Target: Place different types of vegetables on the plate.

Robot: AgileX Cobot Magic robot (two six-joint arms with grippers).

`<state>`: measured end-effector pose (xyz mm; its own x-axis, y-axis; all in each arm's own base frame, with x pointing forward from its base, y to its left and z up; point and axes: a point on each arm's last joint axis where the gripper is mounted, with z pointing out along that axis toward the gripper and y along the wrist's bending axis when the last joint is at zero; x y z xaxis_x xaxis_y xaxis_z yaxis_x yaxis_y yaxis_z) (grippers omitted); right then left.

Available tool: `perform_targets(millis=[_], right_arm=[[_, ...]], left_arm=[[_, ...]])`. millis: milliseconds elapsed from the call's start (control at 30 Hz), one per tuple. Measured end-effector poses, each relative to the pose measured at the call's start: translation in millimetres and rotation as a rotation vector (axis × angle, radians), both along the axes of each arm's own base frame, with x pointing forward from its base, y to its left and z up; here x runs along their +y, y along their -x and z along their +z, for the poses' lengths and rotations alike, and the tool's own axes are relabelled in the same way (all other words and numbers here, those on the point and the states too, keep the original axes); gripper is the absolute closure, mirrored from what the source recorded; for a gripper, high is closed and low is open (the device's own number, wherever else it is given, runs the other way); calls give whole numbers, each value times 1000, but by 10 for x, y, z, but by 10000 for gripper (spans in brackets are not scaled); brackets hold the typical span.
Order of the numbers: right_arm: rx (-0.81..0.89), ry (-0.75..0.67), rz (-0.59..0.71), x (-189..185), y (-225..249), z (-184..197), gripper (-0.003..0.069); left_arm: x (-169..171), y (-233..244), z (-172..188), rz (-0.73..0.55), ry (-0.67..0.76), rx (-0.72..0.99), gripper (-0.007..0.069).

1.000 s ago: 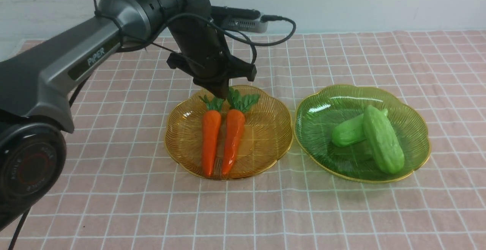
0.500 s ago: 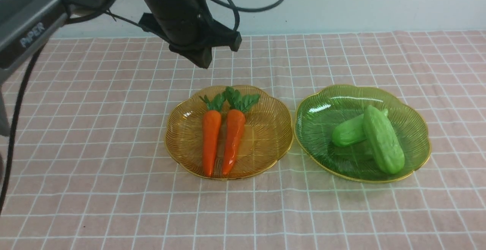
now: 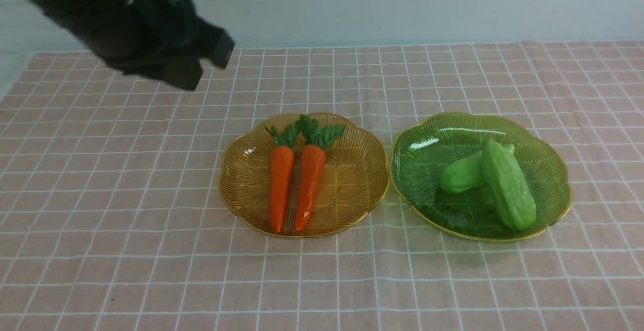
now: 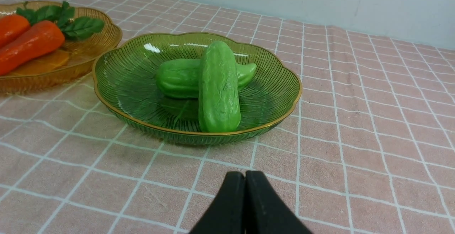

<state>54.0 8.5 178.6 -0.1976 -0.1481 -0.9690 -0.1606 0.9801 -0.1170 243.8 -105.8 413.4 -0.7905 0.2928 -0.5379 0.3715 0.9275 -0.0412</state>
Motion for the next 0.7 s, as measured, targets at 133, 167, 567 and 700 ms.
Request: perform_targets(millis=[133, 167, 567, 700], right_arm=[[2, -8, -2, 0, 0, -1, 674], [3, -14, -2, 1, 0, -1, 674], [13, -80, -17, 1, 0, -1, 674], [13, -82, -18, 1, 0, -1, 674]], left_arm=[[219, 438, -179, 8, -45, 19, 629], [250, 501, -208, 9, -51, 20, 629], [632, 1380, -846, 56, 42, -140, 629], [713, 1579, -1103, 95, 151, -289, 629]])
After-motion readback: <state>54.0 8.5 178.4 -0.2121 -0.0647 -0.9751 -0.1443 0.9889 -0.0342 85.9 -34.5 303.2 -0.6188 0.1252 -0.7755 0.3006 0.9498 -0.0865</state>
